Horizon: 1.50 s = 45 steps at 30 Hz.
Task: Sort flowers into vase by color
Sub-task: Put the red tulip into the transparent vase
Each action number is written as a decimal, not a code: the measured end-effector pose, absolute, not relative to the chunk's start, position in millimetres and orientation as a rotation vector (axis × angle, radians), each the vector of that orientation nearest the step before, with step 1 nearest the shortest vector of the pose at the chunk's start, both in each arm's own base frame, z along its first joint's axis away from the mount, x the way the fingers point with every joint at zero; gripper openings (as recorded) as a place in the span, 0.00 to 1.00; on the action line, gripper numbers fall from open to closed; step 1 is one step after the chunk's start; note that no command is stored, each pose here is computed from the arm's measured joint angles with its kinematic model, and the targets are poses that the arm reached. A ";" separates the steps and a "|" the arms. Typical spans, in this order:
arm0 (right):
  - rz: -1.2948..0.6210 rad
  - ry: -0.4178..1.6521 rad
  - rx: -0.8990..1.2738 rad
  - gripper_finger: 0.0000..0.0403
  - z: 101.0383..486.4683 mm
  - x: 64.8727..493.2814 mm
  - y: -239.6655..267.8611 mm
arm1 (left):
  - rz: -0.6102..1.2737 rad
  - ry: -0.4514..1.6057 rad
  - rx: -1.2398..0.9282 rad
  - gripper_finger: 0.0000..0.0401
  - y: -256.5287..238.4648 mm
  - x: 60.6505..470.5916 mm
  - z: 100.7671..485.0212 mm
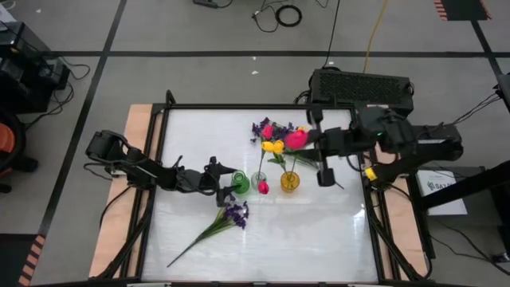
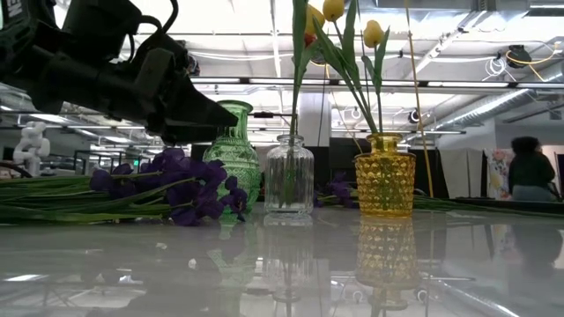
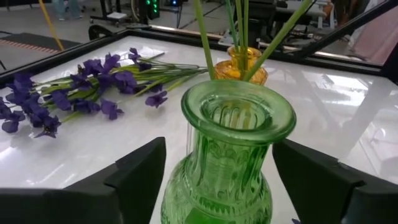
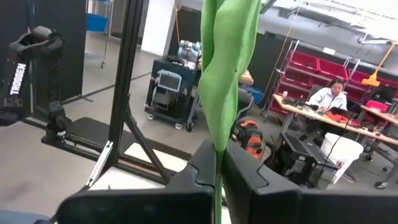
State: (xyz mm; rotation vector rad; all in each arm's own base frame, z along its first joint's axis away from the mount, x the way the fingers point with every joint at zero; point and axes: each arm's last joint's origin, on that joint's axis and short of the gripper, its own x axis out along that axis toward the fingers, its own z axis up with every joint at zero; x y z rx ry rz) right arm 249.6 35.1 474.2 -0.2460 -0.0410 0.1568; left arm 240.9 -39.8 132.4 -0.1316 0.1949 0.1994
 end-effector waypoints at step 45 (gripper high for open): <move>0.159 -0.021 -0.220 0.01 468.8 259.2 36.4 | 0.189 0.213 -0.135 0.51 -36.7 221.4 139.8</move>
